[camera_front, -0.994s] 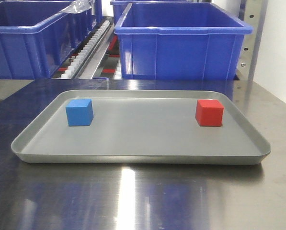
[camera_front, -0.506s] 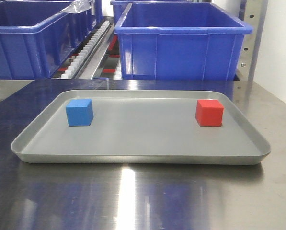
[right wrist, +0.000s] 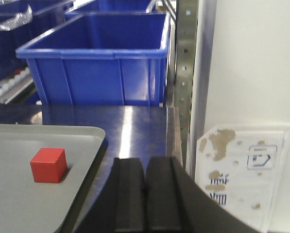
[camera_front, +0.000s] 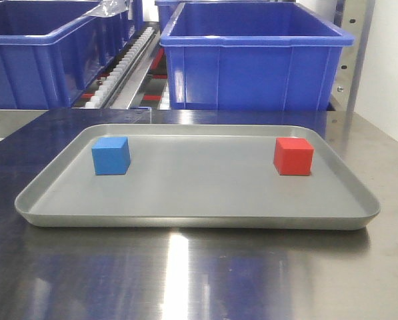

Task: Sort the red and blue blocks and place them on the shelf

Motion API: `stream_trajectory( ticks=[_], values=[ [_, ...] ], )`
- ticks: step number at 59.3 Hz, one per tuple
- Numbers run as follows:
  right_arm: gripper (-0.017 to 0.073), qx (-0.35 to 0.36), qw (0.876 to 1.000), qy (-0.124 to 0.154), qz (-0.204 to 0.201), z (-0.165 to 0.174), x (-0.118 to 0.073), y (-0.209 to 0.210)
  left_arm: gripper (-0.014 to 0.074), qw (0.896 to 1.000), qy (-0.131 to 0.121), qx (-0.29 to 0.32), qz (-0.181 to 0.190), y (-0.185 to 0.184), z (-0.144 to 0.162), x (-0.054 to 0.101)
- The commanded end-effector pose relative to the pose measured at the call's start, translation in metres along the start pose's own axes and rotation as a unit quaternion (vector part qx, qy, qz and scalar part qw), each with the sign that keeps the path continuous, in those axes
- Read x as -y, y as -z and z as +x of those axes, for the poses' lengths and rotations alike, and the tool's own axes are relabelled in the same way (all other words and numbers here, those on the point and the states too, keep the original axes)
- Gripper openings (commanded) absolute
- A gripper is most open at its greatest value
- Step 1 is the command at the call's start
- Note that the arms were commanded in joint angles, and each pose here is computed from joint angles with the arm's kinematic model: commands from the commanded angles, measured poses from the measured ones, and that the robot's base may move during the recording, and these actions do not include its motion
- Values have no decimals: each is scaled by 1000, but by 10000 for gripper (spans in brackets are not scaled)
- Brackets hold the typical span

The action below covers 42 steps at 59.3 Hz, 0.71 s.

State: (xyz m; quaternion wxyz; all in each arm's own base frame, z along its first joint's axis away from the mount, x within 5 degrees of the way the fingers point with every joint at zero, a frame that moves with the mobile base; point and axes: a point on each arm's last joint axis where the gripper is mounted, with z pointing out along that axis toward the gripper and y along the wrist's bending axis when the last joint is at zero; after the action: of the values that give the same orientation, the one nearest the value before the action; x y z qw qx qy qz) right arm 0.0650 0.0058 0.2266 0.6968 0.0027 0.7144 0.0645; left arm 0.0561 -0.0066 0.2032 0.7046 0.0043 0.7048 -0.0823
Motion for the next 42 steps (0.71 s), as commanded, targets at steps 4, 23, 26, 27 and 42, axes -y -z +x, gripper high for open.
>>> stream_trajectory(
  ticks=[4, 23, 26, 27, 42],
  values=[
    [69, -32, 999, 4, 4, -60, -6, -31, 127, 999, 4, 34, 10, 0, 3, 1],
    [69, -273, 961, -47, 16, -114, -15, -146, 127, 999, 4, 34, 10, 0, 3, 1],
    [69, -306, 951, -47, 18, -111, -15, -163, 127, 999, 4, 34, 10, 0, 3, 1],
    [69, -313, 948, -47, 18, -112, -15, -166, 127, 999, 4, 34, 10, 0, 3, 1],
    [69, -387, 921, -40, 6, -93, -25, -197, 127, 999, 4, 34, 10, 0, 3, 1]
  ],
)
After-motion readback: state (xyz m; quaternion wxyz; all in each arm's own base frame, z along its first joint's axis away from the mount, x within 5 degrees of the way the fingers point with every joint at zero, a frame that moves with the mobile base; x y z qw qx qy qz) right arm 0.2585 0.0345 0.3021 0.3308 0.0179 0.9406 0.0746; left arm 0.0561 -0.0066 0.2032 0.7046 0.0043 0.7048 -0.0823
